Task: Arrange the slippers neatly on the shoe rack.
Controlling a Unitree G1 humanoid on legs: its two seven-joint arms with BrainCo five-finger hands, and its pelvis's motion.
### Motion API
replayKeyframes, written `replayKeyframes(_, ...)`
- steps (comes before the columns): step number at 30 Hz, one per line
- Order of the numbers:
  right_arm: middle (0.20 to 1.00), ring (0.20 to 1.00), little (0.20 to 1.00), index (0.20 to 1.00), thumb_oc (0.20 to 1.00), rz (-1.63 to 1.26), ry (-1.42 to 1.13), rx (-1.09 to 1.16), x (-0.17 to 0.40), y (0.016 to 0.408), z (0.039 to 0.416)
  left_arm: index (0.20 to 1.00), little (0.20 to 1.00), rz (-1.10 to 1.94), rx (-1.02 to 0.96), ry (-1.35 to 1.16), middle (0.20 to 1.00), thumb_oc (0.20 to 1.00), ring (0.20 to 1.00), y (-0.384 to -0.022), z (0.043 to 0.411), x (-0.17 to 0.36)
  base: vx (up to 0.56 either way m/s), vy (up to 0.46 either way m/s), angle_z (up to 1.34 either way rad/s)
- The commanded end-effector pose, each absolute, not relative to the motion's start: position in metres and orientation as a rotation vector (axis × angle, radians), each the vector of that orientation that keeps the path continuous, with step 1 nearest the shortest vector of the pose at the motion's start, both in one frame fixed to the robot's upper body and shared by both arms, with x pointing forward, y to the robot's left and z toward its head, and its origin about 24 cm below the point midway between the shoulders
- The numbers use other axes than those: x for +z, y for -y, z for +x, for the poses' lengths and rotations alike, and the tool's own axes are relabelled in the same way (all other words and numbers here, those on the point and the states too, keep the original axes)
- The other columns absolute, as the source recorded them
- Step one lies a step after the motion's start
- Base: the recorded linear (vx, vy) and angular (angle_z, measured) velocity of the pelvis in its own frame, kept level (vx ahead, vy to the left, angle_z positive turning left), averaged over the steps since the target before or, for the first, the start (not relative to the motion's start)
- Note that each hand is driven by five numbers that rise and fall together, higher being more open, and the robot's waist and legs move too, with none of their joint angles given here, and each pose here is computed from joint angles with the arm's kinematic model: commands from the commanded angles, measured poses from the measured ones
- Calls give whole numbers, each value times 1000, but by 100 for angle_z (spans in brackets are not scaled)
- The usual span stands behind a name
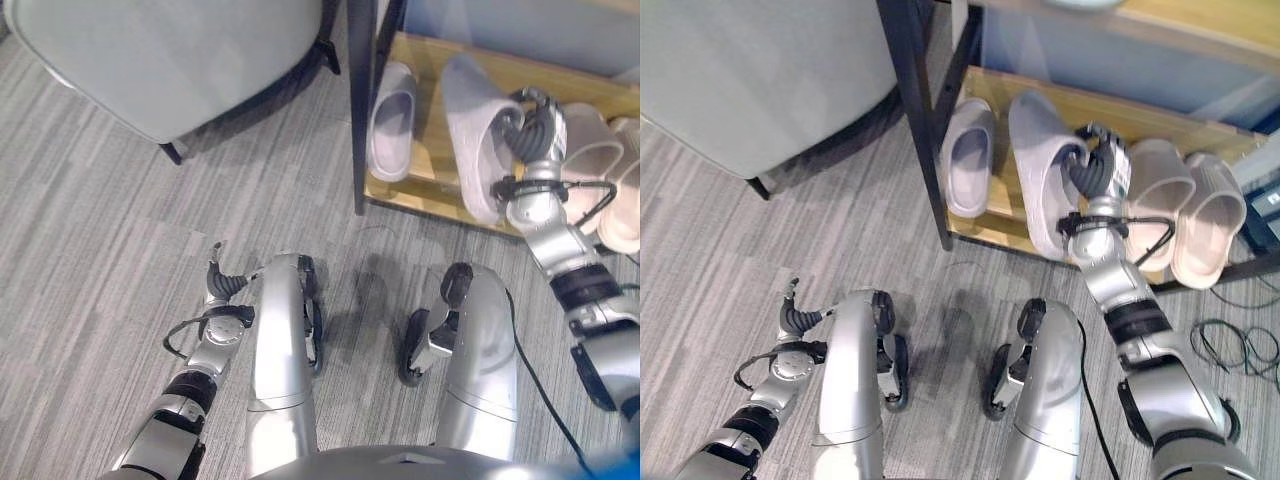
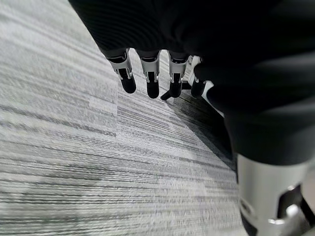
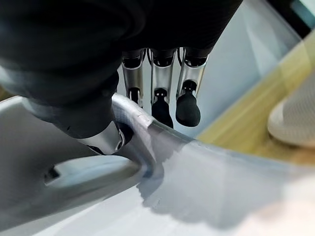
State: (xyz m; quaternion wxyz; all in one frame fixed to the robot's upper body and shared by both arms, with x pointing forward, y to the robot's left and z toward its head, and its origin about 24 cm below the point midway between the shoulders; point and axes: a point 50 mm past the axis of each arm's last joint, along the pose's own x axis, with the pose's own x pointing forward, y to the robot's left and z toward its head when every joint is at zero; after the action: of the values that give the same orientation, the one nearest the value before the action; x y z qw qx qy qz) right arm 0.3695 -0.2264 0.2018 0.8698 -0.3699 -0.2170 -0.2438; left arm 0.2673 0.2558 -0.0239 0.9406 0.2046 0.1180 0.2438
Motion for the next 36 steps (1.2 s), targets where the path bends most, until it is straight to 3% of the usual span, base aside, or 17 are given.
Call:
replayKeyframes(1, 200, 200, 200, 200, 200, -773, 647, -572, 282, 216, 375, 1000, 1000, 365, 602, -139, 1000, 1000, 1000, -276, 276, 2, 144, 88, -13)
replayKeyframes(4, 200, 200, 200, 200, 200, -837, 607, -548, 300, 205, 389, 1000, 1000, 325, 619, -106, 1000, 1000, 1000, -280, 279, 11, 96, 64, -28)
replayKeyframes(5, 200, 200, 200, 200, 200, -861, 583, -576, 304, 207, 396, 1000, 1000, 305, 626, -211, 1000, 1000, 1000, -278, 254, -23, 32, 40, -24)
replayKeyframes(8, 200, 200, 200, 200, 200, -925, 509, -551, 315, 206, 407, 1000, 1000, 201, 613, -87, 1000, 1000, 1000, -302, 249, 2, -13, 22, 10)
replayKeyframes(14, 200, 200, 200, 200, 200, -929, 430, -550, 308, 203, 416, 1000, 1000, 165, 598, 38, 1000, 1000, 1000, -299, 256, 24, -9, 13, 6)
replayKeyframes(19, 200, 200, 200, 200, 200, -938, 390, -693, 308, 235, 411, 1000, 1000, 237, 534, 100, 1000, 1000, 1000, -286, 244, 30, -2, 6, 2)
replayKeyframes(26, 200, 200, 200, 200, 200, -1014, 336, -734, 310, 251, 408, 1000, 1000, 229, 550, 37, 1000, 1000, 1000, -287, 235, 14, 0, 0, 0)
replayKeyframes(27, 1000, 1000, 1000, 1000, 1000, -981, 305, -735, 307, 254, 408, 1000, 1000, 227, 550, 30, 1000, 1000, 1000, -286, 236, 13, 0, 0, 0)
replayKeyframes(36, 1000, 1000, 1000, 1000, 1000, -859, 301, -698, 303, 254, 409, 1000, 1000, 219, 535, -12, 1000, 1000, 1000, -285, 238, 5, 0, 0, 0)
